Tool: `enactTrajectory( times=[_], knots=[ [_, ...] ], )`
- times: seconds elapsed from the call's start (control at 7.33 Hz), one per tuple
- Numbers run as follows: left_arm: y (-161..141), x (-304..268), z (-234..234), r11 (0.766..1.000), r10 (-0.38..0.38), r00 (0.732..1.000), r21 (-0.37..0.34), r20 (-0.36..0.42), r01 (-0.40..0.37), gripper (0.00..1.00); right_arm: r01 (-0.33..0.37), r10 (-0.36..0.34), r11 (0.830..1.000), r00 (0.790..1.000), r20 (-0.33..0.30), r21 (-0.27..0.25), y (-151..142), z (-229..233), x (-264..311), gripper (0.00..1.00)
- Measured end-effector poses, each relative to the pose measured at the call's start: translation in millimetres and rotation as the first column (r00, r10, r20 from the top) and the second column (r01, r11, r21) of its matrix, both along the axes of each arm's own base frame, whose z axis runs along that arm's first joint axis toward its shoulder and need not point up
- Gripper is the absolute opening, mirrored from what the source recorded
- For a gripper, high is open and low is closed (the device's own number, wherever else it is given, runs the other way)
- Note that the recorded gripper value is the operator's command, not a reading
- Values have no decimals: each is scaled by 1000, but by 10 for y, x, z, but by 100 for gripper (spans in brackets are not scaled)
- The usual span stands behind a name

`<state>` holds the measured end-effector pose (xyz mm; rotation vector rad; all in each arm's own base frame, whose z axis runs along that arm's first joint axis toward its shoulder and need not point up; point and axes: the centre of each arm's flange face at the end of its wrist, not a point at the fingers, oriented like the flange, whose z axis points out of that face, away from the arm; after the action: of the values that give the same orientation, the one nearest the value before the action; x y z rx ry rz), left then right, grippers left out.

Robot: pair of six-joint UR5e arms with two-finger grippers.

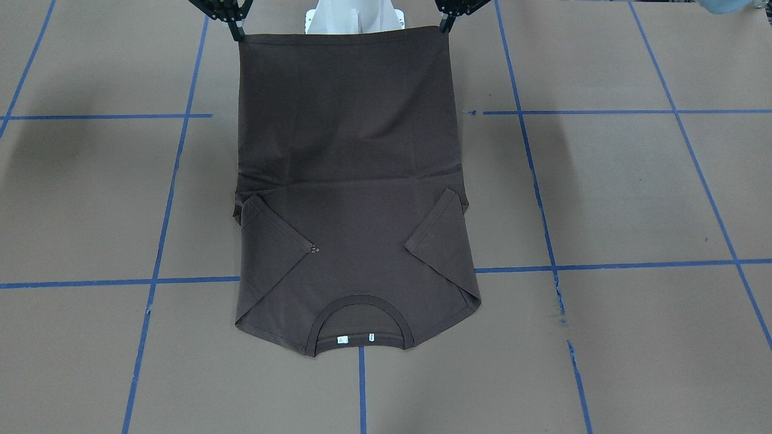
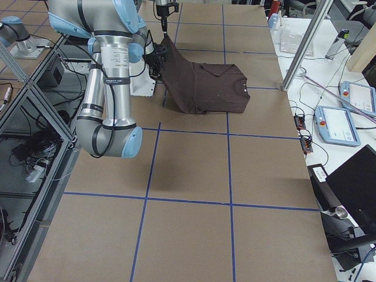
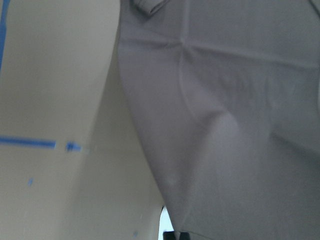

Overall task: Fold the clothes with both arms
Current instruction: 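Lift the hem with both grippers and carry it toward the collar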

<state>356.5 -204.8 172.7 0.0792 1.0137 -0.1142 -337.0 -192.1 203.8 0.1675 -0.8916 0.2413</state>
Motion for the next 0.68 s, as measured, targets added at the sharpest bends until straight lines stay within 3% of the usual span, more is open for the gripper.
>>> enactTrajectory(
  times=[0.41,0.68],
  knots=[
    [-913,-233,-40,986,-93,994,140,49,86,0,-112,112,994,994,-4,12,-899,-153,199,0],
    [-1674,-227,52,970,-154,980,208,130,125,0,-155,157,988,986,-57,27,-1683,-168,168,0]
  ],
)
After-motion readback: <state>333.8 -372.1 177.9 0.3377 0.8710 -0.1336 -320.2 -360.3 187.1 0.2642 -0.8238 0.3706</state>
